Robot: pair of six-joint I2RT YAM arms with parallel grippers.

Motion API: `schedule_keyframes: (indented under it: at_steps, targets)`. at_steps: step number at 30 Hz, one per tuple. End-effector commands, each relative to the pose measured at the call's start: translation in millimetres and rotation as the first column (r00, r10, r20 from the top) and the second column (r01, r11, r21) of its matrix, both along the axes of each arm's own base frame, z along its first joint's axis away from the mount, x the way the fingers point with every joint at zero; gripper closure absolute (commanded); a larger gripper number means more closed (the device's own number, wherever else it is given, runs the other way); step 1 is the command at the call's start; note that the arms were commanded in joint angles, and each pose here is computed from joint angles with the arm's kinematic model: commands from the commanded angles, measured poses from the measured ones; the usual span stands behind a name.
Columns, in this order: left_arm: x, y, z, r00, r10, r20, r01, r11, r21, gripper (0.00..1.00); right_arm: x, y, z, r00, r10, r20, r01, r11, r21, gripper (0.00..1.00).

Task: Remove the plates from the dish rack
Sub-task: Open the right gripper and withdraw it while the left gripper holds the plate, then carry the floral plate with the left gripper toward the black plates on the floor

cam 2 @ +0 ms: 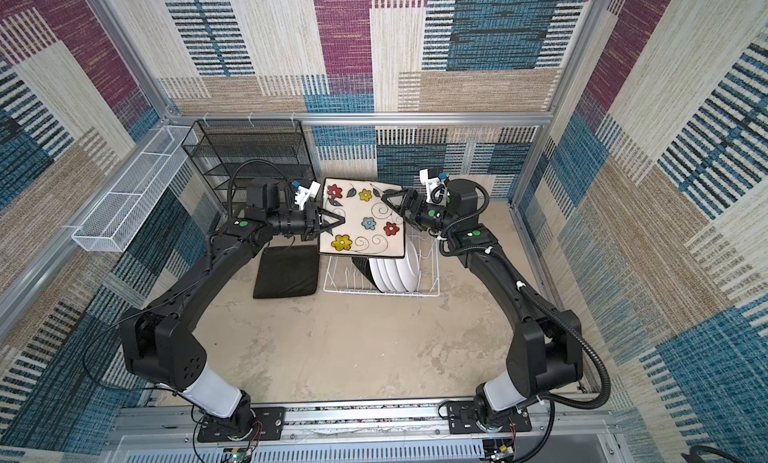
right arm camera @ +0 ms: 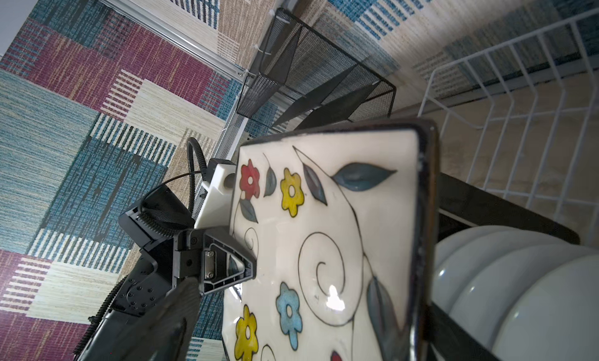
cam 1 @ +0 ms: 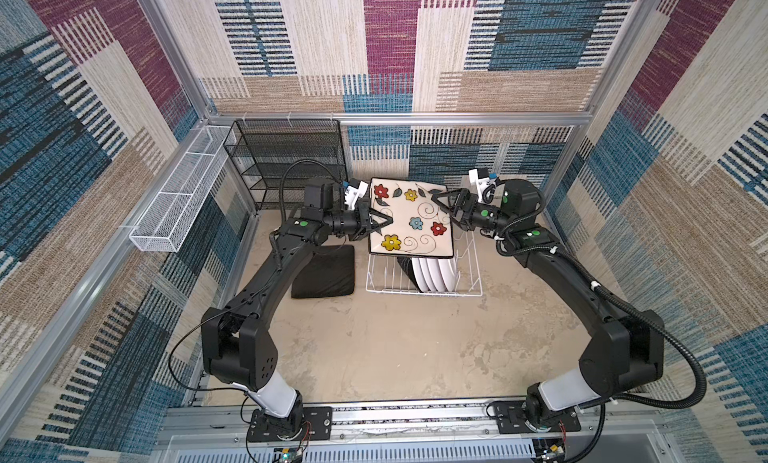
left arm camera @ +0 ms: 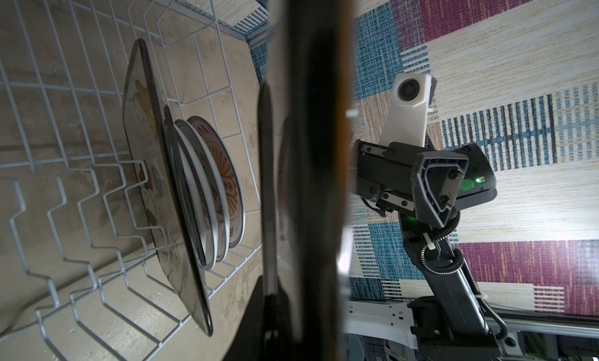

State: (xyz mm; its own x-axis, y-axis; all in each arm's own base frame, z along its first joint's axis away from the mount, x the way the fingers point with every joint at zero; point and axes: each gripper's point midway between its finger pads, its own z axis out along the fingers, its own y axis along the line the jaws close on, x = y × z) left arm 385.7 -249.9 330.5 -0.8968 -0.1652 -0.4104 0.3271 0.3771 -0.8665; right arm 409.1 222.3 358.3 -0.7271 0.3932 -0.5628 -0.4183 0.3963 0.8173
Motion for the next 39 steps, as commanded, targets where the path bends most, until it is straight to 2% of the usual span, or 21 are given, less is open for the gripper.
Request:
schedule_keyframes:
  at_steps: [1, 6, 9, 13, 17, 22, 29, 33, 39]
  targets:
    - [-4, 2, 29, 0.991, -0.027, 0.132, 0.028, 1.0, -0.007, 1.0, -1, -8, 21, 0.989, -0.035, 0.142, 0.044, 0.997, -0.061, 0.0]
    - [-13, 11, 46, 0.982, -0.02, 0.187, 0.011, 0.999, 0.051, 1.0, -6, -14, 37, 0.969, -0.041, 0.244, 0.079, 0.986, -0.148, 0.0]
    - [-19, 18, 55, 0.975, -0.009, 0.223, -0.015, 0.994, 0.104, 1.0, -12, -19, 50, 0.94, -0.047, 0.337, 0.113, 0.977, -0.18, 0.0]
    - [-26, 33, 64, 0.967, 0.019, 0.254, -0.065, 0.983, 0.173, 1.0, -34, -25, 71, 0.864, -0.046, 0.501, 0.154, 0.972, -0.176, 0.0]
    - [-35, 49, 74, 0.955, 0.042, 0.293, -0.12, 0.96, 0.253, 1.0, -55, -25, 82, 0.792, -0.031, 0.61, 0.173, 0.969, -0.175, 0.0]
    - [-41, 76, 78, 0.942, 0.082, 0.324, -0.203, 0.911, 0.36, 1.0, -74, -7, 73, 0.717, 0.058, 0.694, 0.196, 0.939, -0.281, 0.0]
    - [-42, 113, 77, 0.928, 0.152, 0.34, -0.301, 0.844, 0.445, 1.0, -80, 15, 47, 0.721, 0.159, 0.675, 0.173, 0.901, -0.397, 0.0]
    - [-44, 136, 71, 0.918, 0.193, 0.345, -0.355, 0.787, 0.505, 1.0, -87, 25, 35, 0.706, 0.213, 0.676, 0.162, 0.88, -0.447, 0.0]
    - [-45, 164, 50, 0.916, 0.234, 0.326, -0.391, 0.707, 0.589, 1.0, -87, 37, 11, 0.708, 0.286, 0.645, 0.152, 0.831, -0.536, 0.0]
